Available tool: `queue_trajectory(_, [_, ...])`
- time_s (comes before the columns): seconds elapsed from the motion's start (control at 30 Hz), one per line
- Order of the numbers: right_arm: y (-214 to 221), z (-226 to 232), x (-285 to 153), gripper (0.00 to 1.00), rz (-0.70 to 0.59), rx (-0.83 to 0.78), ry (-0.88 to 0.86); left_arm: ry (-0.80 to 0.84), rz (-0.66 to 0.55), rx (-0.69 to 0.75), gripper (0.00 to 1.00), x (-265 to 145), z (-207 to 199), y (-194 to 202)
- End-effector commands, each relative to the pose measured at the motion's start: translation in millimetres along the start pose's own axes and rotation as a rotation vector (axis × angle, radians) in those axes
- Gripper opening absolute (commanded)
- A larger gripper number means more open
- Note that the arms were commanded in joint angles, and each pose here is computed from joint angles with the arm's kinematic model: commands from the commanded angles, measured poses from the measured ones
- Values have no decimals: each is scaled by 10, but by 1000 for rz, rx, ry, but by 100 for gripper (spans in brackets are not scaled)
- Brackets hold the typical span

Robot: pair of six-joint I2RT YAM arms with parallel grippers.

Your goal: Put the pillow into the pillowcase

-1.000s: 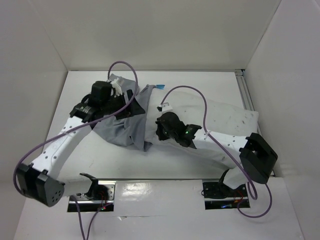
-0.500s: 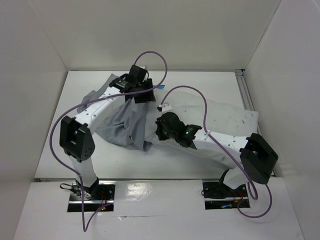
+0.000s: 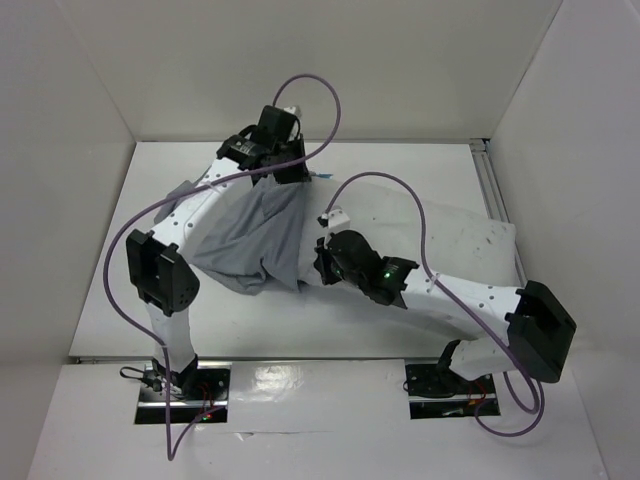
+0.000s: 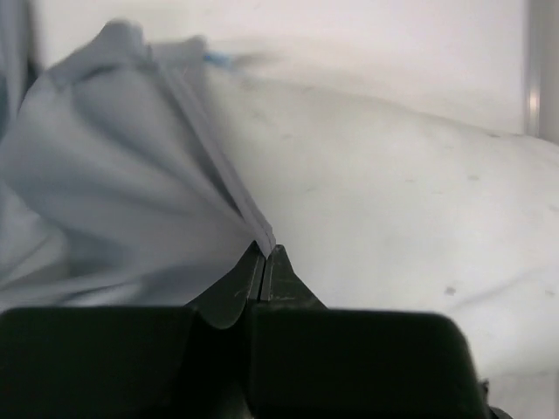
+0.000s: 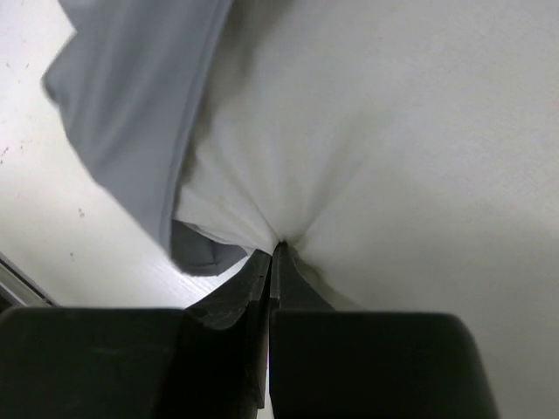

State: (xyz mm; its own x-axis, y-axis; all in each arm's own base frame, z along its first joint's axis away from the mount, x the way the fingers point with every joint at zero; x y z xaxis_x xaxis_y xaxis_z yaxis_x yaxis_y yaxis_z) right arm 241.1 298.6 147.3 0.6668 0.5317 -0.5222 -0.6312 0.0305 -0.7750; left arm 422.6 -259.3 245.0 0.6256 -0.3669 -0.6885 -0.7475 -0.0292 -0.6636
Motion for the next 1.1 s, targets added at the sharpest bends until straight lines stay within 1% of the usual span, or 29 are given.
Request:
queue_trajectory(0.0, [37, 64, -126, 0, -3, -83, 1, 133, -67, 65, 0, -351, -332, -265])
queue_trajectory(0.1, [99, 105, -151, 0, 7, -102, 1, 199, -77, 76, 0, -480, -486, -299])
queue_trajectory(0.13, [191, 107, -143, 0, 17, -111, -6, 216, -70, 78, 0, -489, -513, -287])
queue_trajectory(0.17, [164, 105, -150, 0, -2, -106, -7, 238, -73, 80, 0, -499, -551, -295])
queue_trajectory(0.23, [196, 112, -131, 0, -19, -92, -11, 402, -36, 69, 0, -533, -847, -205])
queue_trajectory(0.27, [91, 141, -137, 0, -80, -78, -10, 459, 2, 54, 0, -455, -933, -146])
queue_trajectory(0.3, [31, 146, -132, 0, -107, -70, -4, 524, 27, 46, 0, -425, -1063, -84])
queue_trajectory(0.33, [39, 113, -120, 0, -118, -68, 7, 617, 96, 22, 0, -447, -1176, 38])
queue_trajectory(0.4, [-6, 94, -118, 0, -142, -54, 24, 656, 153, 21, 0, -407, -1275, 208])
queue_trajectory(0.43, [27, 68, -121, 0, -128, -60, 33, 648, 169, 28, 0, -377, -1236, 285])
queue_trajectory(0.47, [24, 88, -162, 0, -124, -60, 39, 626, 179, 34, 6, -370, -1188, 335])
queue_trajectory(0.5, [-7, 74, -204, 2, -133, -58, 44, 609, 174, 51, 23, -389, -1155, 341])
queue_trajectory(0.53, [14, 77, -275, 11, -121, -67, 41, 560, 159, 89, 64, -432, -1070, 339])
queue_trajectory(0.57, [14, 77, -276, 25, -121, -67, 41, 529, 144, 105, 79, -443, -992, 285])
queue_trajectory(0.6, [-35, 55, -352, 61, -128, -67, 51, 502, 127, 127, 86, -487, -962, 230])
queue_trajectory(0.63, [-23, 32, -392, 72, -126, -75, 66, 466, 116, 139, 87, -456, -879, 164])
queue_trajectory(0.67, [-106, 67, -455, 78, -143, -64, 72, 445, 48, 188, 87, -543, -887, -33])
queue_trajectory(0.7, [-150, -48, -537, 81, -155, -74, 129, 408, 45, 185, 87, -545, -752, -108])
queue_trajectory(0.73, [-186, -53, -597, 83, -165, -79, 143, 389, 25, 193, 86, -545, -704, -187])
queue_trajectory(0.77, [-290, -42, -665, 86, -190, -60, 151, 351, -18, 206, 82, -509, -607, -340])
queue_trajectory(0.83, [-442, -110, -818, 89, -236, -48, 188, 315, -37, 194, 75, -475, -492, -424])
queue_trajectory(0.87, [-578, -68, -886, 90, -272, -28, 182, 297, -47, 197, 72, -367, -426, -473])
queue_trajectory(0.93, [-738, -136, -992, 90, -326, -14, 237, 267, -59, 183, 71, -264, -300, -537])
queue_trajectory(0.97, [-823, -148, -1033, 93, -352, -21, 256, 252, -79, 176, 69, -205, -229, -604])
queue_trajectory(1.0, [-952, -143, -1065, 95, -393, -20, 280, 243, -71, 168, 69, -145, -171, -599])
queue_trajectory(1.07, [-1147, -193, -1082, 95, -423, -45, 322, 271, -72, 172, 68, -6, -210, -621])
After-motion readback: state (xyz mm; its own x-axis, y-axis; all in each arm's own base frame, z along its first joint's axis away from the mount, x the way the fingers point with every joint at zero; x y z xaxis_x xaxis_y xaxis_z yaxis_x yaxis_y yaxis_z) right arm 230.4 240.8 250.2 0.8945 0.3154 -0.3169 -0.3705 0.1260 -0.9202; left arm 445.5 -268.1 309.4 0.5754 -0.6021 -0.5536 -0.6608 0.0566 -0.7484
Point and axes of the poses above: each gripper's point midway between its finger pads, its own x axis out along the fingers, its own z axis along the line the jaws close on, y = z × x, the point moved 1 cm from there along -x, back along the fingers, and after that the axes turned 9 degrees about x, right-handed, at the moved point
